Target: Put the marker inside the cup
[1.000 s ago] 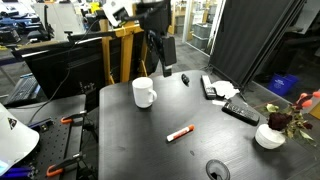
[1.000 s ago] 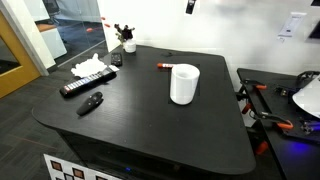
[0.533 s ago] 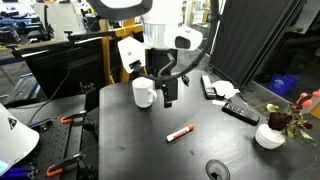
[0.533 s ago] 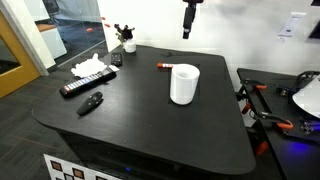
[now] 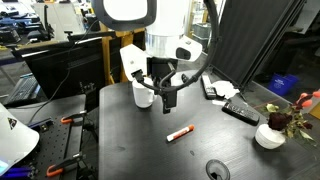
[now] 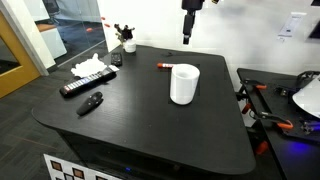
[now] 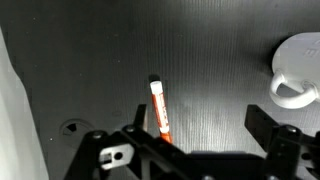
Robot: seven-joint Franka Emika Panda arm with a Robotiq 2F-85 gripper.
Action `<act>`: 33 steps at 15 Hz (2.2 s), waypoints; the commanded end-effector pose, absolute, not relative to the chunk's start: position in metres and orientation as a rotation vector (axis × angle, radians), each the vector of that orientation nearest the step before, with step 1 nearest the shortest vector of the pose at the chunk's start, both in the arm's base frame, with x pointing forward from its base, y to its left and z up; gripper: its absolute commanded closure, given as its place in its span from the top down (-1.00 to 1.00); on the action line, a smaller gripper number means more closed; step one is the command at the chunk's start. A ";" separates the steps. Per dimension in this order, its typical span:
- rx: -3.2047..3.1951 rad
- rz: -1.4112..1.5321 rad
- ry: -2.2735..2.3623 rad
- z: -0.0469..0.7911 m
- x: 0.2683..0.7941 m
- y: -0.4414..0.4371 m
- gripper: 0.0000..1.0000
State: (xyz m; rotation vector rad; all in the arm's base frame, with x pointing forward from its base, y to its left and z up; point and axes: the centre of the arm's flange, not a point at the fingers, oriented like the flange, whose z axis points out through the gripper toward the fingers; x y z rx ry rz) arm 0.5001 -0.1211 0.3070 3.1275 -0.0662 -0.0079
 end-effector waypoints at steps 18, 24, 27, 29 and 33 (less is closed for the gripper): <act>3.064 0.100 0.248 0.199 0.604 -0.170 1.00; 3.054 0.066 0.259 0.169 0.618 -0.169 1.00; 3.056 0.066 0.265 0.160 0.623 -0.169 0.47; 3.059 0.069 0.261 0.157 0.625 -0.169 0.17; 3.059 0.084 0.263 0.159 0.631 -0.167 -0.44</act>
